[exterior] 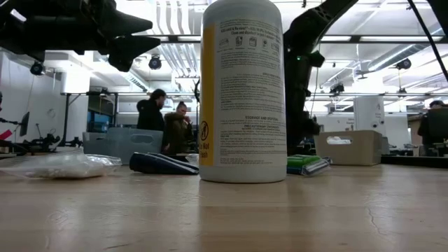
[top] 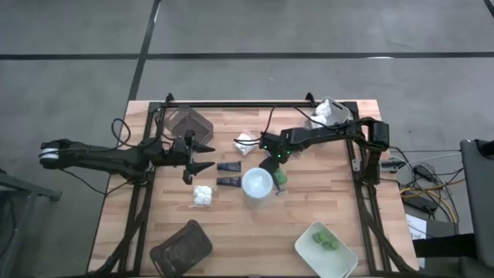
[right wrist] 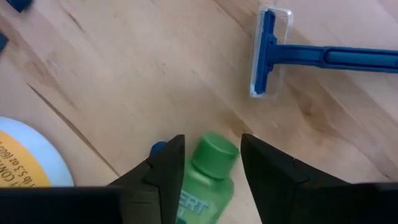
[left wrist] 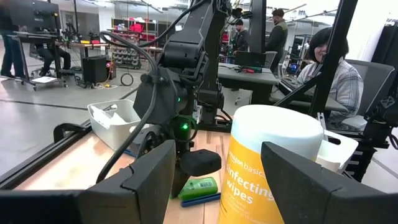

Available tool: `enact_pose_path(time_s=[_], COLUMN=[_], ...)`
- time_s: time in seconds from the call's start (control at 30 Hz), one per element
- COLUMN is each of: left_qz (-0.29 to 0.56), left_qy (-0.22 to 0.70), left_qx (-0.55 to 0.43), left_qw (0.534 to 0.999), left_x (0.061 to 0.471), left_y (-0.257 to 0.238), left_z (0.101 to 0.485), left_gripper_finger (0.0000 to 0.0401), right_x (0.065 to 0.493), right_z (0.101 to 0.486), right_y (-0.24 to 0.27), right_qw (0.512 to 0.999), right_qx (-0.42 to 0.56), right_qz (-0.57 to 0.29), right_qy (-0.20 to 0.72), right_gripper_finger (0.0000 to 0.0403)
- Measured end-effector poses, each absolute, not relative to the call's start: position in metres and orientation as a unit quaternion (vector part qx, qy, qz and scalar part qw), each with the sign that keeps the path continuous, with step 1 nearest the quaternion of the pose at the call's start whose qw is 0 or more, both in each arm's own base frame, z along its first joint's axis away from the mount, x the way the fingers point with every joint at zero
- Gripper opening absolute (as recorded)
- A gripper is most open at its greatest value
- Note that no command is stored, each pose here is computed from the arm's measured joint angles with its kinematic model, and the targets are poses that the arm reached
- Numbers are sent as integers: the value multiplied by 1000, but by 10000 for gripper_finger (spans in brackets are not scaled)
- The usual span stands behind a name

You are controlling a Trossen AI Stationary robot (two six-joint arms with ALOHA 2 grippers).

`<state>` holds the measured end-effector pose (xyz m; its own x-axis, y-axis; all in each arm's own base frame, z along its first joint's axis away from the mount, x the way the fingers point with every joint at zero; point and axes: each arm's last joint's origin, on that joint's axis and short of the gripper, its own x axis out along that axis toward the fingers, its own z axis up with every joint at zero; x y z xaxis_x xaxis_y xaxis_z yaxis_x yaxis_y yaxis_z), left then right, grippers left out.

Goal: Pick & Place Travel size toiletries
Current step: Put the green shampoo into the white bin

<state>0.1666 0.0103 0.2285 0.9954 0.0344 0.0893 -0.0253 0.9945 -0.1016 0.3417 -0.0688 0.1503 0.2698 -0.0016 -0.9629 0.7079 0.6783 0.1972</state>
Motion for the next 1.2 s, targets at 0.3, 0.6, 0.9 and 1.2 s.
enact_pose_path(time_s=[0.3,0.6,0.9,1.2], left_qz=[15,15,15,15], left_qy=[-45,-45,-45,-45], left_qx=[-50,-50,-50,-50], left_qw=[998,998,998,998], left_x=[167,167,167,167], left_y=[10,10,10,10], left_z=[228,228,228,228], left_gripper_finger=[243,243,243,243], right_x=[335,331,317,281], right_z=[140,143,170,210], right_y=[-67,-64,-61,-53], right_qw=[725,732,759,803], right_qx=[319,296,280,278], right_qz=[-245,-226,-207,-190], right_qy=[560,570,550,491], right_gripper_finger=[121,97,92,93])
